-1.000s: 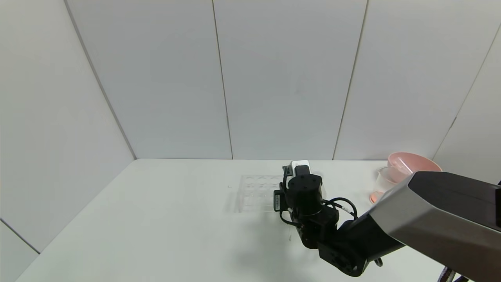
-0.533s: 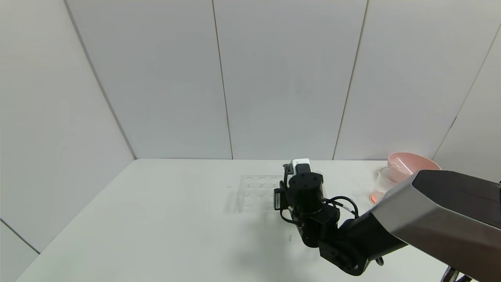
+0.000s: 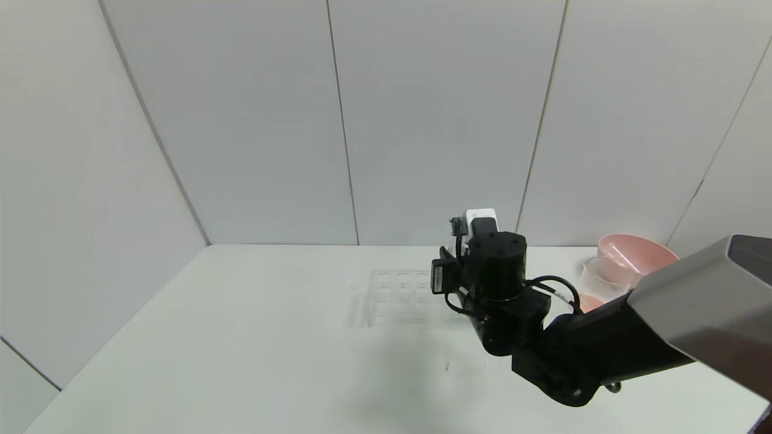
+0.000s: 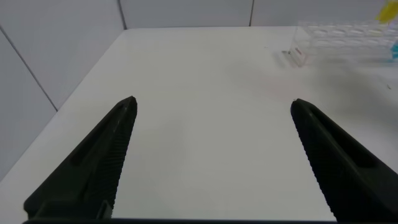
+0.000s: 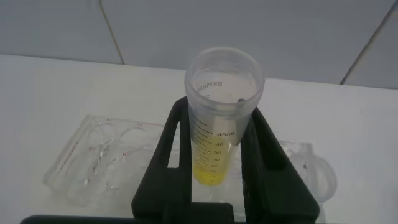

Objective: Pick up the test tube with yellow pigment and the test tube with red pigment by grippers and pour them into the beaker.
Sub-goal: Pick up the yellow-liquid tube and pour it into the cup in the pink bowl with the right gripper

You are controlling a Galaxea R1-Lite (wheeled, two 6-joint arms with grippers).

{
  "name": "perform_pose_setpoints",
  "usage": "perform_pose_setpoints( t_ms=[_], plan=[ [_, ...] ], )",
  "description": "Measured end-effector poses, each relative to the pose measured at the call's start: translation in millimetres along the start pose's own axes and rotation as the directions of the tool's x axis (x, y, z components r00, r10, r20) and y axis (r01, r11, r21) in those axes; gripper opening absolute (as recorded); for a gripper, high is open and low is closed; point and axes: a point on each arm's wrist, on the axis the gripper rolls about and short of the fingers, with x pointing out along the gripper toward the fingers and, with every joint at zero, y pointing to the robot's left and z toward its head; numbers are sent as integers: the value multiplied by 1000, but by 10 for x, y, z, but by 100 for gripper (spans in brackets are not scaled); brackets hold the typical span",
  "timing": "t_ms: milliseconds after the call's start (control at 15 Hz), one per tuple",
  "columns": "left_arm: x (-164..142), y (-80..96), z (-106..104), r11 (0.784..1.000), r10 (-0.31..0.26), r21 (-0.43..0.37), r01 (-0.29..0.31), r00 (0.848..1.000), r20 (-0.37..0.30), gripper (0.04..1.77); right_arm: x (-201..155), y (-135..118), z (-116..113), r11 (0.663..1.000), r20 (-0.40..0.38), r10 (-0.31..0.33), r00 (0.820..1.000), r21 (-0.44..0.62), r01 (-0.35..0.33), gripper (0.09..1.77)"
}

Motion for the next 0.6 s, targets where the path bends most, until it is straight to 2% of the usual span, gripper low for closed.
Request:
perform_pose_setpoints(
  t_ms=[200,333,467,600],
  plan=[
    [0,0,0,1000,0,0,0,1000,0,176,-123,-82,340,1000,58,-5,998,4,5,51],
    [0,0,0,1000,0,0,0,1000,0,176,-207,-270,632,999,105,-39,994,-1,39,51],
    [0,0,0,1000,0,0,0,1000,0,176,-265,-602,930,993,158,-112,981,-27,118,51],
    [0,0,0,1000,0,0,0,1000,0,176,-306,-1027,1151,972,203,-210,956,-63,227,51]
  ],
)
